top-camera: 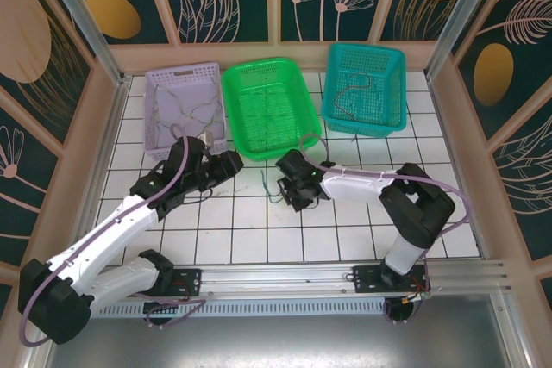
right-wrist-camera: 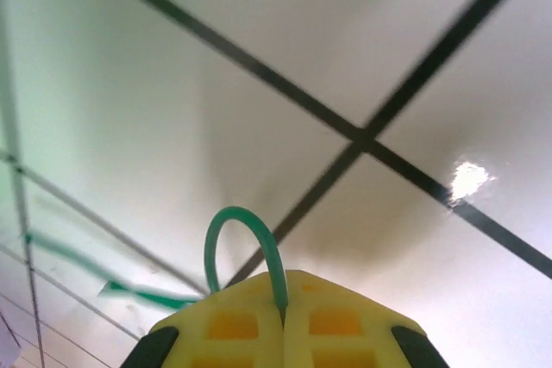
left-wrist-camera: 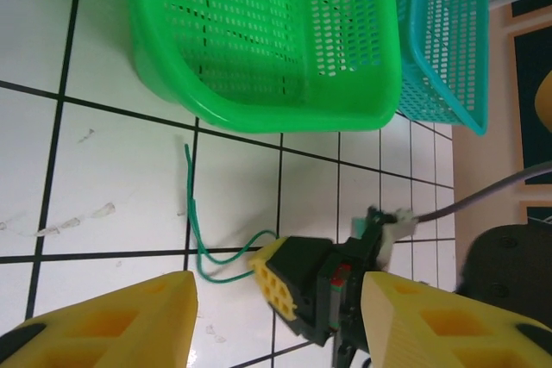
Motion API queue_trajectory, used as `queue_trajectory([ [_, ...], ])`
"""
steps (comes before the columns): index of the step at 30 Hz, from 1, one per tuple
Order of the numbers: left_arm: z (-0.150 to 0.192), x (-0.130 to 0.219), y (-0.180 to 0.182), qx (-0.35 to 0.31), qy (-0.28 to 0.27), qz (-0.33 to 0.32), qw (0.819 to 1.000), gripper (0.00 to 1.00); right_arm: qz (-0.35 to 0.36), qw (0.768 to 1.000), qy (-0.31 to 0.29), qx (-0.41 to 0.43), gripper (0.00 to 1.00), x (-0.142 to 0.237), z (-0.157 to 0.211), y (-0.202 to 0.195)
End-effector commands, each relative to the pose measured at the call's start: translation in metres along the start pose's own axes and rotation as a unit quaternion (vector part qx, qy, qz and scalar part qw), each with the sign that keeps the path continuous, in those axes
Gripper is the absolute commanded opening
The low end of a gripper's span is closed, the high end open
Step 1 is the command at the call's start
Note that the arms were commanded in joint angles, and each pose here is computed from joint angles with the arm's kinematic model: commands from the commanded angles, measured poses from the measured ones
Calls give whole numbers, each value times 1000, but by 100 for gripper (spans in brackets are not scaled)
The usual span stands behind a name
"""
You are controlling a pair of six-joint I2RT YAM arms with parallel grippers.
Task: Untangle the cables
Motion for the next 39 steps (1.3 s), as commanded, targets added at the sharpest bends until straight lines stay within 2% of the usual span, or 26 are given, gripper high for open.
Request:
queue_trajectory([
  [1, -2, 3, -19, 5, 11, 25, 1000, 58, -29, 978, -86, 187, 0, 68, -10, 27],
  [4, -4, -2, -34, 30, 21, 47, 998, 60, -88, 957, -115, 251, 0, 107, -12, 40],
  [9, -14, -12, -64, 55, 23, 80, 995, 62, -155, 932, -133, 298, 0, 145, -23, 63],
  [13, -24, -20, -75, 55, 8, 78, 995, 62, -172, 917, -137, 332, 0, 159, -27, 81],
  [17, -26, -29, -74, 67, 8, 77, 995, 58, -171, 913, -132, 345, 0, 162, -31, 87],
  [26, -25, -43, -47, 80, 1, 20, 997, 30, -209, 906, -142, 339, 0, 176, -46, 96],
  [33, -13, -55, -14, 120, 12, -2, 993, 2, -269, 887, -182, 327, 0, 204, -54, 106],
  [36, -6, -57, -12, 139, 33, 14, 990, 0, -268, 882, -199, 333, 0, 207, -58, 106],
  [39, -9, -46, -27, 128, 27, 41, 991, 2, -253, 889, -190, 332, 0, 200, -64, 104],
])
Point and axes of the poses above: each hand's point on the last joint's axis, 136 mm out from that joint toward the fingers, its own x axis back along the fingers, its own y axis along the line the jaws close on, z = x × y, the point moved 3 cm from there along x, back along the fingers, and after that the axes turned 13 degrees about x, right-handed, at the moved point
